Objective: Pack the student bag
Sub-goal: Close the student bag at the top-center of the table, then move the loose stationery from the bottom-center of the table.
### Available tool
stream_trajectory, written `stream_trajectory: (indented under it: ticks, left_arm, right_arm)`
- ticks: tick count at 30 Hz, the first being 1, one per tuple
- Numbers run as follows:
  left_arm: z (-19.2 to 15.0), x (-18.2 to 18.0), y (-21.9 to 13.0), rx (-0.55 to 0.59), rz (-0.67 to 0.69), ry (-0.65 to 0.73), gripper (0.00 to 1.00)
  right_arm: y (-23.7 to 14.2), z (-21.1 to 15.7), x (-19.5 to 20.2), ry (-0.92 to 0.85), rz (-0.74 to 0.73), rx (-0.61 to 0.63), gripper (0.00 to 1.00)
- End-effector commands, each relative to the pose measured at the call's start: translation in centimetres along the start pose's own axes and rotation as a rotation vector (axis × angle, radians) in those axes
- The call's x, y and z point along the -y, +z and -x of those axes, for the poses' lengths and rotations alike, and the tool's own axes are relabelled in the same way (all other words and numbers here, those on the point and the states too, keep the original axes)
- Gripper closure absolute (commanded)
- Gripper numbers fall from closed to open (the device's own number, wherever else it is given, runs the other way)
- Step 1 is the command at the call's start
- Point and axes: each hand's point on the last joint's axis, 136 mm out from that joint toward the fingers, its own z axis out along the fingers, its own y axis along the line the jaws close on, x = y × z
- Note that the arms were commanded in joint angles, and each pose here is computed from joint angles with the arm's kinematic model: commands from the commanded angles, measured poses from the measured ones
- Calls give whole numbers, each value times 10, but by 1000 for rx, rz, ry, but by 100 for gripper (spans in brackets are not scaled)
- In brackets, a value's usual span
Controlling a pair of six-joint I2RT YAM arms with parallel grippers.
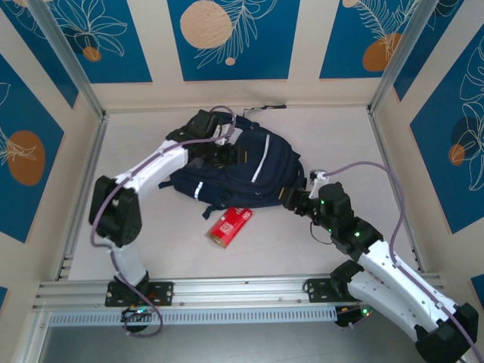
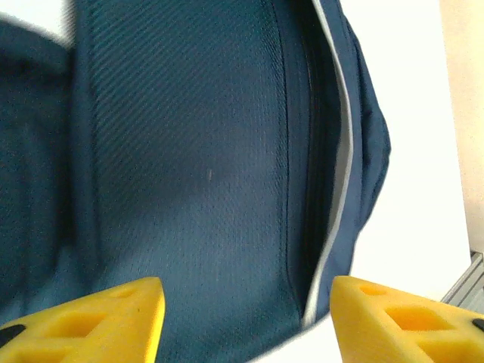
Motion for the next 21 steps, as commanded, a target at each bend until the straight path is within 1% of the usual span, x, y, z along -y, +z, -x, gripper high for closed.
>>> stream_trajectory:
  ticks: [1,3,6,9,11,12,16,19,21]
  left_arm:
    - [2,14,-57,146,-6,-6,40]
    - [-19,-2,-66,153,37,-46,40]
    - [-59,-35,-69,139,112,-141,40]
    - [-100,-61,-65,104,141,-196,41]
    - [-122,-79,-64,87,187,-211,41]
    - [-133,-90,-64,82,217,-215,41]
    - [-165,-119,-66,97,283,-261,41]
    - [-177,-132,-71,119,316,-283,41]
    - [-182,-139,-76,131,348,-288,41]
  right_arm:
    - [15,-28,-21,-117,97,-142,48]
    - [26,-43,-37,-167,142,-228,55]
    - [48,-74,-50,-266,145,-373,72]
    - [71,-99,-58,-362,102,-478,90]
    - [86,-108,-62,-401,69,-523,98]
    - [95,-113,-64,-416,63,-547,100]
    - [126,-131,-62,-449,18,-643,100]
    - [140,-144,-53,-463,-35,-709,100]
    - [144,-152,-48,-481,-64,-732,100]
